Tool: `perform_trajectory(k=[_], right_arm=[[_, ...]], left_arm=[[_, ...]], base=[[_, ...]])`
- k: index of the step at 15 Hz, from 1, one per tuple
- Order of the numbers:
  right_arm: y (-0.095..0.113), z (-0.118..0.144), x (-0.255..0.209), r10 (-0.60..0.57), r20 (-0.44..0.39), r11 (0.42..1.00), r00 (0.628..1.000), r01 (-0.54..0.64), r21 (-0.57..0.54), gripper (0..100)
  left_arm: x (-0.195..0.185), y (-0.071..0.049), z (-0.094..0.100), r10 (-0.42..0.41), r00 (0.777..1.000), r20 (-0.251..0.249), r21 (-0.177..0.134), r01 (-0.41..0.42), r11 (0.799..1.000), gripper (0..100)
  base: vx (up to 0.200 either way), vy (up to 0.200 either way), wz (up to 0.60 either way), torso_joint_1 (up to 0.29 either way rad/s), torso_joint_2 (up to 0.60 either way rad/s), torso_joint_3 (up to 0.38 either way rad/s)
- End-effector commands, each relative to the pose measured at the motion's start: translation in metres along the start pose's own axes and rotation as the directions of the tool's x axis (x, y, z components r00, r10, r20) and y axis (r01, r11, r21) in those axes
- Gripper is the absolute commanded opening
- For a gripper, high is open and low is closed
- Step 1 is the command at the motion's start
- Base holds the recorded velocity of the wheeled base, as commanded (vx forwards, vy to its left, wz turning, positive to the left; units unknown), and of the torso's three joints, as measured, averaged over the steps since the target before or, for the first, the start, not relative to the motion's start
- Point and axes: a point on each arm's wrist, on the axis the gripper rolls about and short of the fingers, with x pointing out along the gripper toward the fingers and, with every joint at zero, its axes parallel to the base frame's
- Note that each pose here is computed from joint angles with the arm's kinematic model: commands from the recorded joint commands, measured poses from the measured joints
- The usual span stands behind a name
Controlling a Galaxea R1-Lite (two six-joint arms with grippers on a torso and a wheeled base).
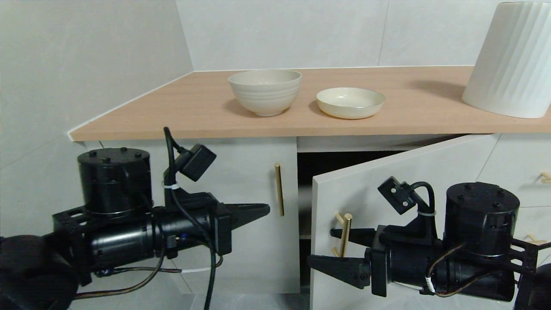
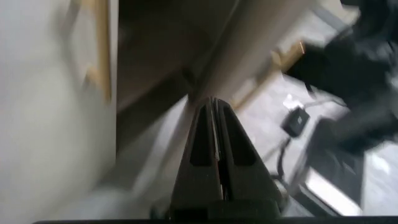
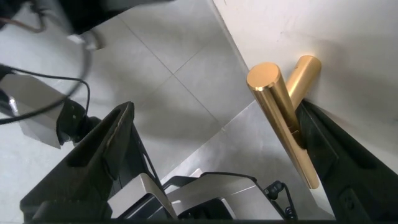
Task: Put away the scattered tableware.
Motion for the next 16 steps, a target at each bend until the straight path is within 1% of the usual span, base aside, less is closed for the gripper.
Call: perform_trajectory(k=[1,2,3,4,6,7,8,9,10,12,14,16], right_arm=[[0.002,0.001,-0.002,0.003,0.007,1.000,1.000,-0.003,-0.004,100],[0.003,0.000,-0.005,0.003,0.008,1.000,1.000,-0.003,-0.006,100],[0.004,0.001,-0.007,0.007,0.013,1.000,1.000,-0.007,-0.007,100],[0.004,0.001,-0.007,0.004,0.014,1.000,1.000,-0.004,-0.009,100],[0.004,0.001,-0.008,0.004,0.014,1.000,1.000,-0.004,-0.009,100],[0.004,0.001,-0.008,0.004,0.013,1.000,1.000,-0.004,-0.008,100],[0.005,0.001,-0.009,0.004,0.014,1.000,1.000,-0.004,-0.009,100],[0.005,0.001,-0.009,0.004,0.014,1.000,1.000,-0.004,-0.009,100],[0.005,0.000,-0.010,0.004,0.011,1.000,1.000,-0.004,-0.008,100],[0.005,-0.001,-0.011,0.002,0.006,1.000,1.000,-0.002,-0.006,100],[0.004,-0.003,-0.011,-0.002,0.000,1.000,1.000,0.002,-0.003,100],[0.004,-0.004,-0.014,-0.014,0.002,1.000,1.000,0.014,-0.007,100]], left_arm=[[0.038,0.012,-0.015,0.015,1.000,-0.012,-0.004,-0.015,1.000,0],[0.051,0.007,-0.024,0.038,0.998,0.041,0.027,-0.040,0.999,0],[0.060,0.005,-0.028,0.056,0.993,0.101,0.048,-0.061,0.997,0],[0.068,0.006,-0.031,0.061,0.988,0.141,0.059,-0.070,0.996,0],[0.079,0.011,-0.038,0.055,0.986,0.155,0.061,-0.065,0.996,0],[0.085,0.012,-0.041,0.049,0.987,0.154,0.051,-0.057,0.997,0],[0.095,0.011,-0.040,0.034,0.985,0.171,0.047,-0.043,0.998,0],[0.102,0.012,-0.033,0.028,0.981,0.194,0.047,-0.038,0.998,0],[0.103,0.012,-0.032,0.026,0.980,0.197,0.047,-0.036,0.998,0],[0.106,0.008,-0.039,-0.005,0.986,0.169,0.049,-0.003,0.999,0],[0.115,0.000,-0.047,-0.038,0.989,0.146,0.055,0.030,0.998,0],[0.122,-0.005,-0.049,-0.062,0.987,0.151,0.066,0.053,0.996,0]], base=[[0.000,0.000,0.00,0.000,0.00,0.000],[0.000,0.000,0.00,0.000,0.00,0.000],[0.000,0.000,0.00,0.000,0.00,0.000],[0.000,0.000,0.00,0.000,0.00,0.000],[0.000,0.000,0.00,0.000,0.00,0.000],[0.000,0.000,0.00,0.000,0.00,0.000],[0.000,0.000,0.00,0.000,0.00,0.000],[0.000,0.000,0.00,0.000,0.00,0.000],[0.000,0.000,0.00,0.000,0.00,0.000],[0.000,0.000,0.00,0.000,0.00,0.000],[0.000,0.000,0.00,0.000,0.00,0.000],[0.000,0.000,0.00,0.000,0.00,0.000]])
